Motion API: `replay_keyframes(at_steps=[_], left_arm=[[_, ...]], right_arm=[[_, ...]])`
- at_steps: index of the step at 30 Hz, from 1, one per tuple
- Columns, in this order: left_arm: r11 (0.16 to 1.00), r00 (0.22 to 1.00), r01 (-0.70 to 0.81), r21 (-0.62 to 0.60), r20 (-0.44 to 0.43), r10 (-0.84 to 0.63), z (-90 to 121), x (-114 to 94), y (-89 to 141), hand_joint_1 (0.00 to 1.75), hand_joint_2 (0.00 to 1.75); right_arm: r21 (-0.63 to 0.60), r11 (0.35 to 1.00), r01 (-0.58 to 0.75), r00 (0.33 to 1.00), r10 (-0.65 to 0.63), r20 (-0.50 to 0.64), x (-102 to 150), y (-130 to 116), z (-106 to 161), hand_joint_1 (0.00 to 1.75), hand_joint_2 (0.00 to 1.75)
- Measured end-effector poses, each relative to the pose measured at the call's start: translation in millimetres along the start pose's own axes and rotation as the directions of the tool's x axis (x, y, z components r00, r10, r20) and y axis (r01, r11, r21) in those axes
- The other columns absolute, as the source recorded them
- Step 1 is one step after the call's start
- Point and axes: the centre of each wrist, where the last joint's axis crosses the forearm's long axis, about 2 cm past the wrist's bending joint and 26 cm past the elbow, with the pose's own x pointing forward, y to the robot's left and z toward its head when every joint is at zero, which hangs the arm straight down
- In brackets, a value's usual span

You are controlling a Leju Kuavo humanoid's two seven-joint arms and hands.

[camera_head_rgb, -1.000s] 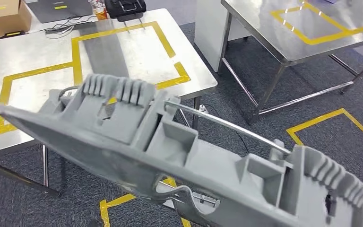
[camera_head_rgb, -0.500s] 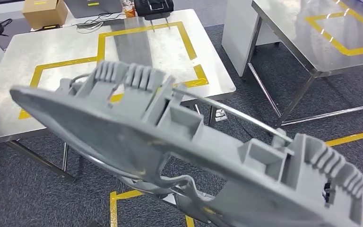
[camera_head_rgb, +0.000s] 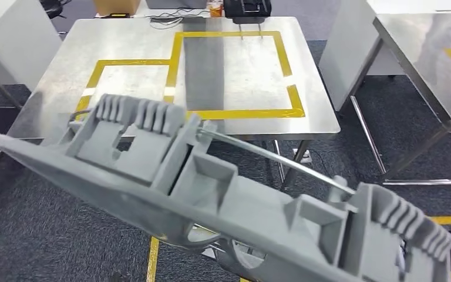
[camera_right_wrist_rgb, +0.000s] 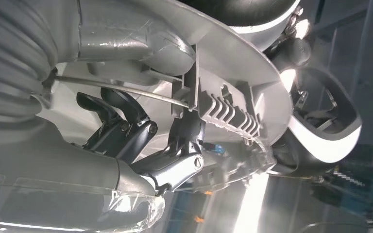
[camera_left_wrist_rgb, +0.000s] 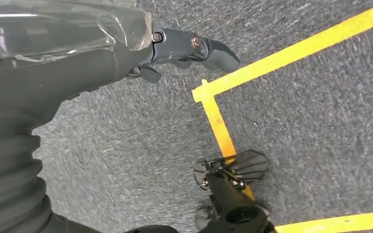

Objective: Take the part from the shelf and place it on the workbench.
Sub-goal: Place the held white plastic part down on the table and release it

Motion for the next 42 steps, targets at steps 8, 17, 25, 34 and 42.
replay_keyframes(at_steps=[8, 17, 25, 34, 42], left_arm=[[1.0, 1.0, -0.003, -0.005, -0.001, 0.003, 0.4, -0.3, -3.4, 0.0, 1.75], [1.0, 1.0, 0.0, -0.005, -0.002, 0.0, 0.7, -1.2, -4.1, 0.0, 1.75], [1.0, 1.0, 0.0, -0.004, 0.004, 0.0, 0.2, 0.0, -4.1, 0.0, 1.75], [1.0, 1.0, 0.004, -0.005, 0.011, -0.003, -0.1, 0.9, -4.9, 0.0, 1.75], [1.0, 1.0, 0.011, -0.009, 0.015, -0.011, -0.3, 1.9, -6.2, 0.0, 1.75]], right_arm=[[0.001, 1.0, -0.001, 1.0, 0.001, -0.007, 0.6, -0.4, 0.4, 1.75, 1.75], [0.0, 1.0, 0.002, 1.0, -0.002, 0.0, 0.7, -1.3, -1.0, 1.75, 1.75], [-0.009, 1.0, 0.005, 1.0, -0.005, -0.007, 1.0, -1.7, -1.1, 1.75, 1.75], [-0.009, 1.0, -0.01, 1.0, 0.01, -0.024, 3.1, -2.4, 0.5, 1.75, 1.75], [0.001, 1.0, -0.023, 0.999, 0.023, -0.031, 4.7, -4.7, -1.3, 1.75, 1.75]])
